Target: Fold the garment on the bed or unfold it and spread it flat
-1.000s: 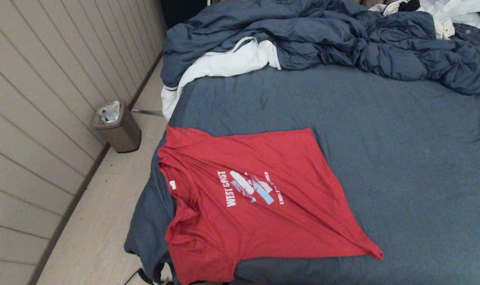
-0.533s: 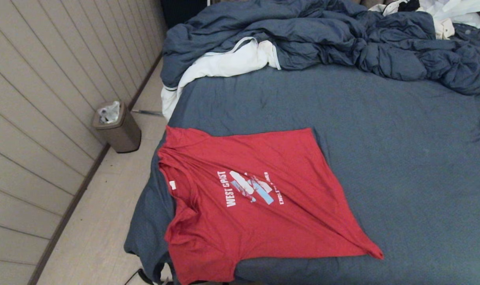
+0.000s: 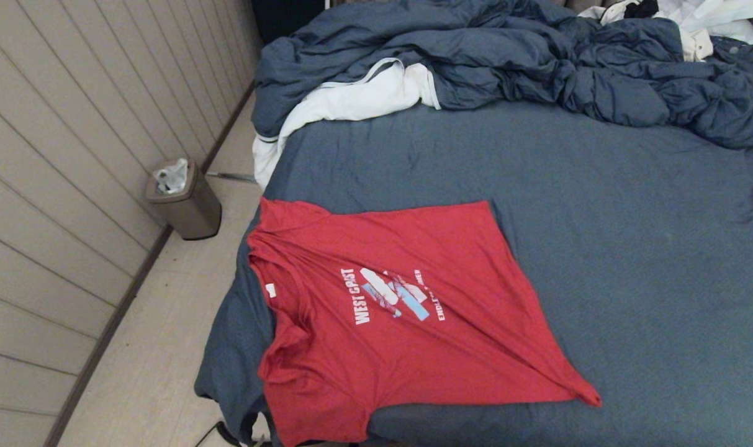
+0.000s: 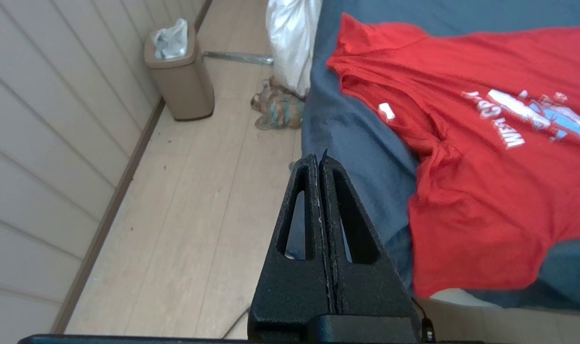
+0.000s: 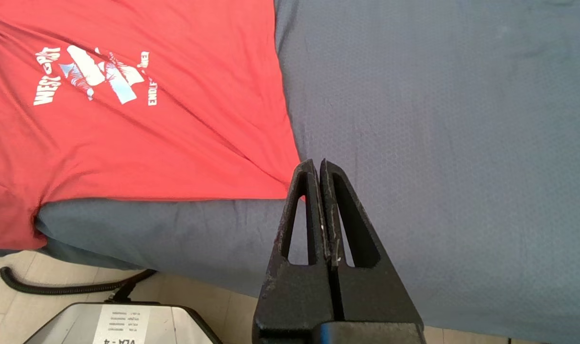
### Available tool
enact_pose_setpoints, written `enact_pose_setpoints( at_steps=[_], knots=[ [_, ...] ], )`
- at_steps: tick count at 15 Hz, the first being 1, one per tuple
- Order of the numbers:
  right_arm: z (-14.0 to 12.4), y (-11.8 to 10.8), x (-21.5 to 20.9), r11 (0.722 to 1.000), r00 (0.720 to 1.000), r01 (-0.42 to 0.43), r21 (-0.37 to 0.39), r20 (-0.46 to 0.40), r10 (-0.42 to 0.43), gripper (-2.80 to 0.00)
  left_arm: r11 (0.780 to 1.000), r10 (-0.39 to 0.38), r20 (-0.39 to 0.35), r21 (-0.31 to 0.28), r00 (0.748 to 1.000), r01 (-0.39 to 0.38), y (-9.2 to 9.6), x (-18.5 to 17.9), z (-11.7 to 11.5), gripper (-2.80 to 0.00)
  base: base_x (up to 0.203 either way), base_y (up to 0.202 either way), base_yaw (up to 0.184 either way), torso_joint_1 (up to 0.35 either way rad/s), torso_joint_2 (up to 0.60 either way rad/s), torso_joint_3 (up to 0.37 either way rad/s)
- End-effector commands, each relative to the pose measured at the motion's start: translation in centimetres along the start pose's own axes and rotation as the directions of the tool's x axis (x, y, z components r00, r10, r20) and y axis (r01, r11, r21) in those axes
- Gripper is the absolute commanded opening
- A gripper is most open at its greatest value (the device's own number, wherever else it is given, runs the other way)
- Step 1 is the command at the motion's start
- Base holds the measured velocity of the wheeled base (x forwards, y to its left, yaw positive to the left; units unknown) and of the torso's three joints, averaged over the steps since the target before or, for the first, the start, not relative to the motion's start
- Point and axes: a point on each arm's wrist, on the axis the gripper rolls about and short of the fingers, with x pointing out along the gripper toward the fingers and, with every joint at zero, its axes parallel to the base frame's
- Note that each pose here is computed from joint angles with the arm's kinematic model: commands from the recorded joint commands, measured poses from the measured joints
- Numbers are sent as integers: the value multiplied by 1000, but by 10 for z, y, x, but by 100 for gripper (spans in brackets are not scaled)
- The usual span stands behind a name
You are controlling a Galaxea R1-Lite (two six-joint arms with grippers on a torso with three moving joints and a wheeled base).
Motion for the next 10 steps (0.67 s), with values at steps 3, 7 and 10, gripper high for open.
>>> enact_pose_setpoints(
  at_steps=[3, 7, 10],
  knots=[
    [0, 0, 0, 1000, 1000, -1, 2, -4, 1, -280, 1000, -2, 2, -3, 1000, 2, 0, 0, 1, -280, 0, 0, 0, 0, 0, 0],
    [0, 0, 0, 1000, 1000, -1, 2, -4, 1, -280, 1000, -2, 2, -6, 1000, 2, 0, 0, 1, -280, 0, 0, 0, 0, 0, 0],
    [0, 0, 0, 1000, 1000, -1, 2, -4, 1, -280, 1000, -2, 2, -6, 1000, 2, 0, 0, 1, -280, 0, 0, 0, 0, 0, 0]
  ],
)
